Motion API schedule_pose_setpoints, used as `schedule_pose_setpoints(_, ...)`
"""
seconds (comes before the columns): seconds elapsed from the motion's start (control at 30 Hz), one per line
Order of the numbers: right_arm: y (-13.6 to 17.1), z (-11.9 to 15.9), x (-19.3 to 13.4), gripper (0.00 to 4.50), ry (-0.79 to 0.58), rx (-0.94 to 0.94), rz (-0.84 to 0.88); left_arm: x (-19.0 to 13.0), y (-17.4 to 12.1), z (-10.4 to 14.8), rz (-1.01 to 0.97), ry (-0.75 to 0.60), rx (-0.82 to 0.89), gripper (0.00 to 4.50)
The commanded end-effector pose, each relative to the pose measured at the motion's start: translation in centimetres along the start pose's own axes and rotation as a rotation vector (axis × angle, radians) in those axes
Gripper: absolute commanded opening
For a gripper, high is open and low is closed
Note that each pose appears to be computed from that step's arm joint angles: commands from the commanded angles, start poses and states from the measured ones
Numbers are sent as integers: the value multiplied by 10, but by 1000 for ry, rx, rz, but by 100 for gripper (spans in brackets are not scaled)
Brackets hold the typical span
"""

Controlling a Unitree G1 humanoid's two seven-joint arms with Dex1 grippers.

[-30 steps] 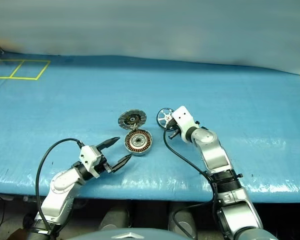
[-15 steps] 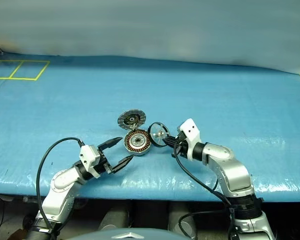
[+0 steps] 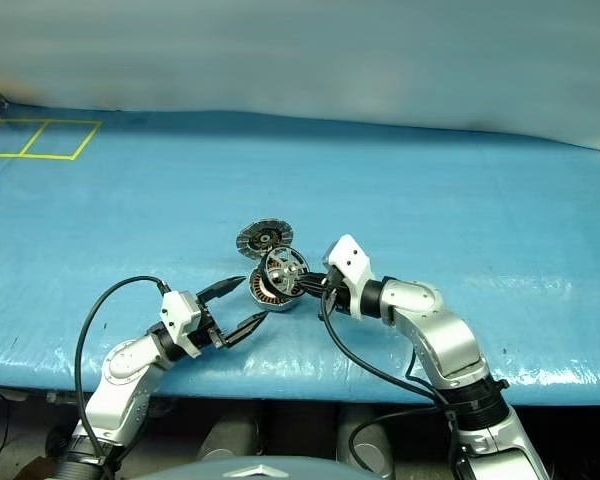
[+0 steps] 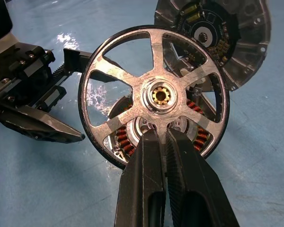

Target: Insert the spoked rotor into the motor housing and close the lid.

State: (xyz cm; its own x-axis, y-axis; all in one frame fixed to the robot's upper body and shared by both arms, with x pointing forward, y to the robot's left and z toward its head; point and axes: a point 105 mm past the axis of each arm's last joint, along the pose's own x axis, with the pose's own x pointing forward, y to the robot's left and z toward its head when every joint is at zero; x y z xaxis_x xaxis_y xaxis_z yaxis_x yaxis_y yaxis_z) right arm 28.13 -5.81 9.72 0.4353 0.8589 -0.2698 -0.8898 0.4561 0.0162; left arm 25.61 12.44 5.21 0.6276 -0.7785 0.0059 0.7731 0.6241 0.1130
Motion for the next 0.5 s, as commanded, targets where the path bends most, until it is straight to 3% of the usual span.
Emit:
schedule_pose_setpoints(0.03, 2, 13, 6, 1, -38, -53, 15, -1, 1, 5, 8, -21, 18, 426)
schedule_pose_setpoints(0.5, -4, 8, 20, 1, -18, -38, 3, -2, 1, 4, 16, -20, 19, 426)
